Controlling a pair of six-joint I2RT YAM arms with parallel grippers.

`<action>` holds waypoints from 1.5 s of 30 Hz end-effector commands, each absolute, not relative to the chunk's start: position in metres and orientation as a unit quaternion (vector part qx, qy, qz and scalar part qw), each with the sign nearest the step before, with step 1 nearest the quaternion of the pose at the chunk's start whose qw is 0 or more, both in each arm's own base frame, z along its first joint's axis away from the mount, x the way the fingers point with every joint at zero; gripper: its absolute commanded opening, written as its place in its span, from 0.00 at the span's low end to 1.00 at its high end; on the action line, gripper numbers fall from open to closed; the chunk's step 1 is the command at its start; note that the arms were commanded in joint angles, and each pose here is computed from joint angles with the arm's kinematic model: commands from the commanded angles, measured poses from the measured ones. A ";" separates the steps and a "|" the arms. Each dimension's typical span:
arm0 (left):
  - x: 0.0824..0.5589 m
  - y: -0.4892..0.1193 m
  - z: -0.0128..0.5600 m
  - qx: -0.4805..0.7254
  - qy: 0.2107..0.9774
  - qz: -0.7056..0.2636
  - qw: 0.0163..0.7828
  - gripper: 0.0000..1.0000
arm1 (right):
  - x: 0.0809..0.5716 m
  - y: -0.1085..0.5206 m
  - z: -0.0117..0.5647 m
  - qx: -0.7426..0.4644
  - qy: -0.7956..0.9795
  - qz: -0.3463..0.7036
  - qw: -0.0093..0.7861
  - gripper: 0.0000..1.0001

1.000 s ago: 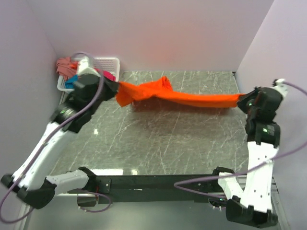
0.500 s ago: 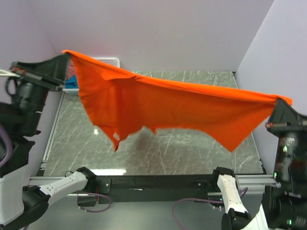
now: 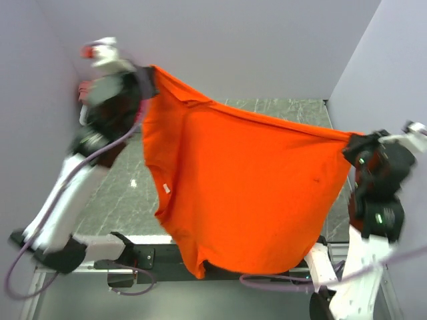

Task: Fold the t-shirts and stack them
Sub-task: Flatten the tshirt out

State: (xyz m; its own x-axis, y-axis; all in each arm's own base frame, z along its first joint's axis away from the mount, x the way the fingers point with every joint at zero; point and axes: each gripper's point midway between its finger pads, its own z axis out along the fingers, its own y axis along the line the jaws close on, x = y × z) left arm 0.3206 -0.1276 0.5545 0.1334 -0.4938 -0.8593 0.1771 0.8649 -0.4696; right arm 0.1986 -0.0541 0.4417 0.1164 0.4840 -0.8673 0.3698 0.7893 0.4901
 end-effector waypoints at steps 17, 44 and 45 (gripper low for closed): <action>0.621 -0.255 0.215 0.005 0.824 -0.137 0.550 0.00 | 0.440 -0.126 0.159 0.314 0.850 -0.029 0.422 0.00; 0.281 -0.099 0.538 -0.129 0.587 -0.260 0.756 0.00 | 0.193 -0.019 0.450 0.220 0.670 0.094 0.703 0.00; 0.255 -0.087 0.559 -0.128 0.560 -0.277 0.770 0.00 | 0.183 -0.015 0.460 0.216 0.659 0.099 0.714 0.00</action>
State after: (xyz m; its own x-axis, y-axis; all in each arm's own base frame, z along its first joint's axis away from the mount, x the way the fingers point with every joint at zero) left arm 0.2908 -0.1106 0.5260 0.1144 -0.5358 -0.8365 0.2398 0.8321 -0.5002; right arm 0.2202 -0.0319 0.4267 0.0439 0.4320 -0.9008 0.2152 0.8764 0.4308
